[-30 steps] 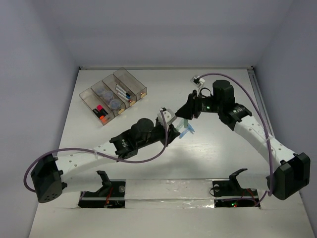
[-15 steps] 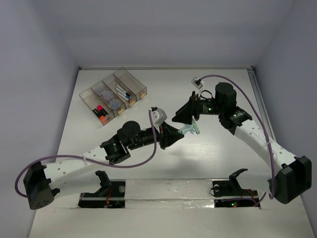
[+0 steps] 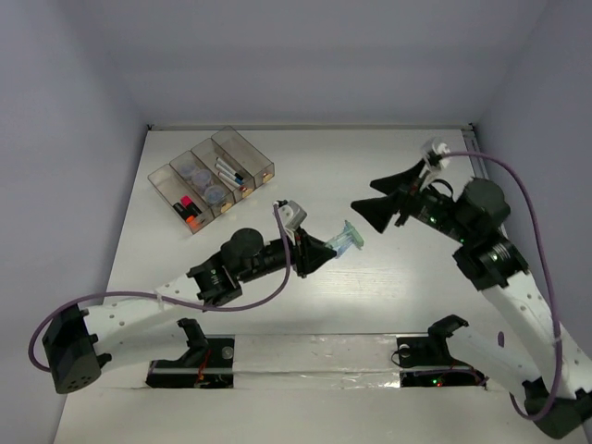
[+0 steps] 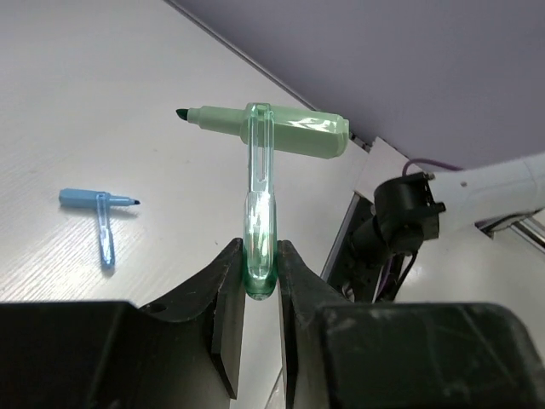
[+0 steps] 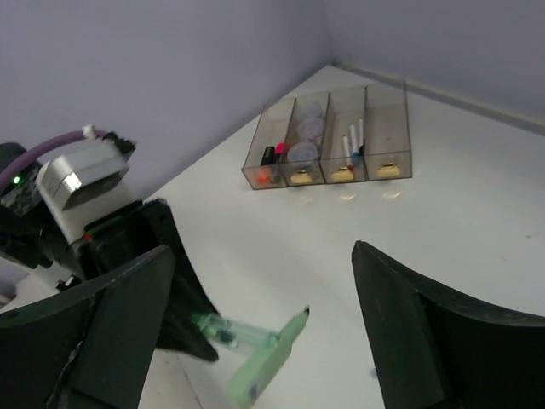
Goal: Sort the stationery into containers
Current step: Close the pen cap on the pen.
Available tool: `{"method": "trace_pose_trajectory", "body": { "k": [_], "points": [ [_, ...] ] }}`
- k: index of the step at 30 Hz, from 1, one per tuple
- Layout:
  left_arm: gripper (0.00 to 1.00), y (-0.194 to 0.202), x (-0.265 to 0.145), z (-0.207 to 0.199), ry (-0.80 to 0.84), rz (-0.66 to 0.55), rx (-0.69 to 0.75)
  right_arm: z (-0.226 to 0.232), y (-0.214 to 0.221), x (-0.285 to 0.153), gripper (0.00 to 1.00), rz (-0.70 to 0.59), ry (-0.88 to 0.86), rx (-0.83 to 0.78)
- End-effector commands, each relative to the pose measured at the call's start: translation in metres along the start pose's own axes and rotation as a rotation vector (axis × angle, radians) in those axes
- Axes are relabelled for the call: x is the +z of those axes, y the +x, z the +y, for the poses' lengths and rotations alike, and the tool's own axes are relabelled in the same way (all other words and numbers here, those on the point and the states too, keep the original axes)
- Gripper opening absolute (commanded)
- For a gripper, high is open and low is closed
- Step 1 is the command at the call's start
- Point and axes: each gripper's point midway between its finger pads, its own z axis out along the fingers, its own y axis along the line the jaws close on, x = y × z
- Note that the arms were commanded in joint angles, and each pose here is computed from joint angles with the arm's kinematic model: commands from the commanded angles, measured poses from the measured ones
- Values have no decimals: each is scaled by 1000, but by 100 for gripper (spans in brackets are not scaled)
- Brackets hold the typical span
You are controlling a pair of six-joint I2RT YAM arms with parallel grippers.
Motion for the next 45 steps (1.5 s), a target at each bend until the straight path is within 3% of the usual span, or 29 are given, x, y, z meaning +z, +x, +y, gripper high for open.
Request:
{"method": "trace_pose_trajectory", "body": {
  "k": [1,2,3,10,28,34,45],
  "points": [
    [0,-41,2,3,-48,-98,-50,-10,1,-24,89,-70,99,-110],
    [0,-44,2,5,-54,-103,-68,-11,5,-27,81,-65,104,-115],
    [0,-50,3,9,-63,-111,-74,-10,5,-34,80,-74,118,-131],
    [0,-66,9,15,-38,-137,-128,-22,32,-36,88,-29,143,-121],
    [0,-69,12,12,-11,-144,-132,-13,54,-5,78,35,63,-105],
    [0,-68,13,11,0,-138,-135,-18,54,-2,65,28,90,-98],
    [0,-68,10,6,19,-140,-135,-26,53,-3,27,25,144,-81]
  ]
}}
